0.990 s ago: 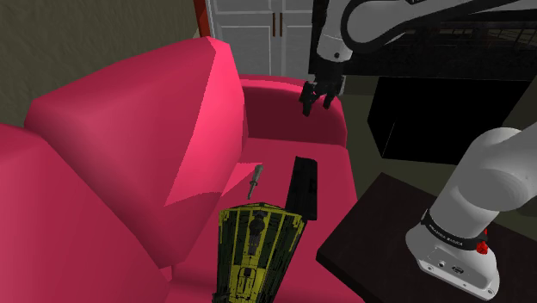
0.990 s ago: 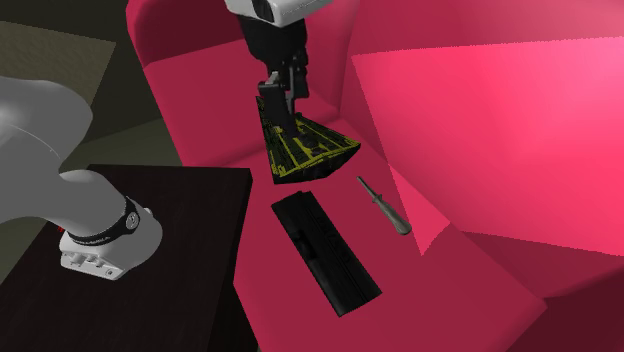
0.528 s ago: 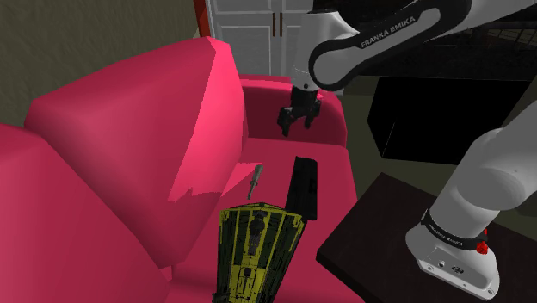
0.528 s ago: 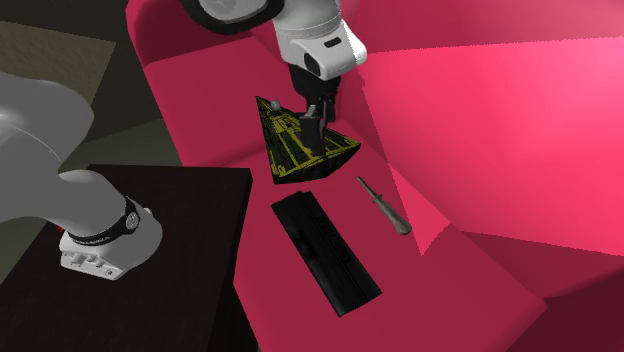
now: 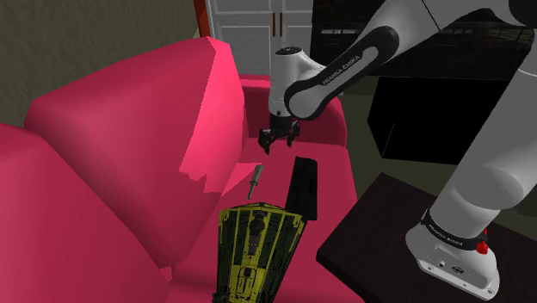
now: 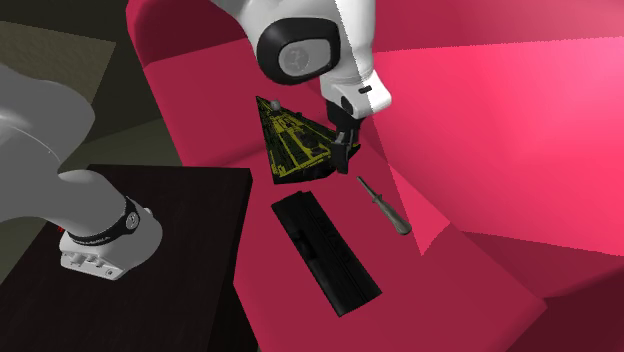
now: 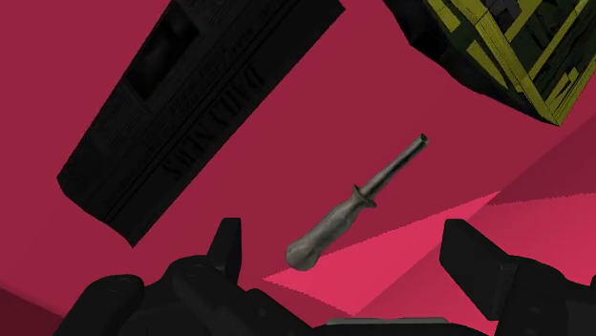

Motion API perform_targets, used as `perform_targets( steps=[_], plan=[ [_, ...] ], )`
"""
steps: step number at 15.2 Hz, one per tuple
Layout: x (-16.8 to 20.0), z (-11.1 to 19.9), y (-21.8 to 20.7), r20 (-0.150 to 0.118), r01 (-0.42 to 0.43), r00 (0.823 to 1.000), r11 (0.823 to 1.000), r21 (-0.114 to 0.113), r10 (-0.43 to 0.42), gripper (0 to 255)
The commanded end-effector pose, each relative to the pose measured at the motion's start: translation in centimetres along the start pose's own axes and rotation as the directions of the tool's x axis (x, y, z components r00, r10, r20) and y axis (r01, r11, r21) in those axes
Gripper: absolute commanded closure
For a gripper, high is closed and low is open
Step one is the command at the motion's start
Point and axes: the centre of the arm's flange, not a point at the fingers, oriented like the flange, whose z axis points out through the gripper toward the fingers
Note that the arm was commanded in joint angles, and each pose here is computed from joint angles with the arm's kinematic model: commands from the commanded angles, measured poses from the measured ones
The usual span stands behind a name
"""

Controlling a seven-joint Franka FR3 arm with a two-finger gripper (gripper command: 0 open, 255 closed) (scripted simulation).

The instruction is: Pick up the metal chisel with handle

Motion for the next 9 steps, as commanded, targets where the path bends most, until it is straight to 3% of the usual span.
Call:
perform_targets(
  steps=[1, 9],
  plan=[
    [0.8, 2.4, -1.2, 0.004, -0.025, 1.000, 1.000, -0.008, 0.025, 0],
    [4.4, 11.8, -5.3, 0.020, -0.118, 0.993, 0.992, -0.044, 0.119, 0]
  ],
)
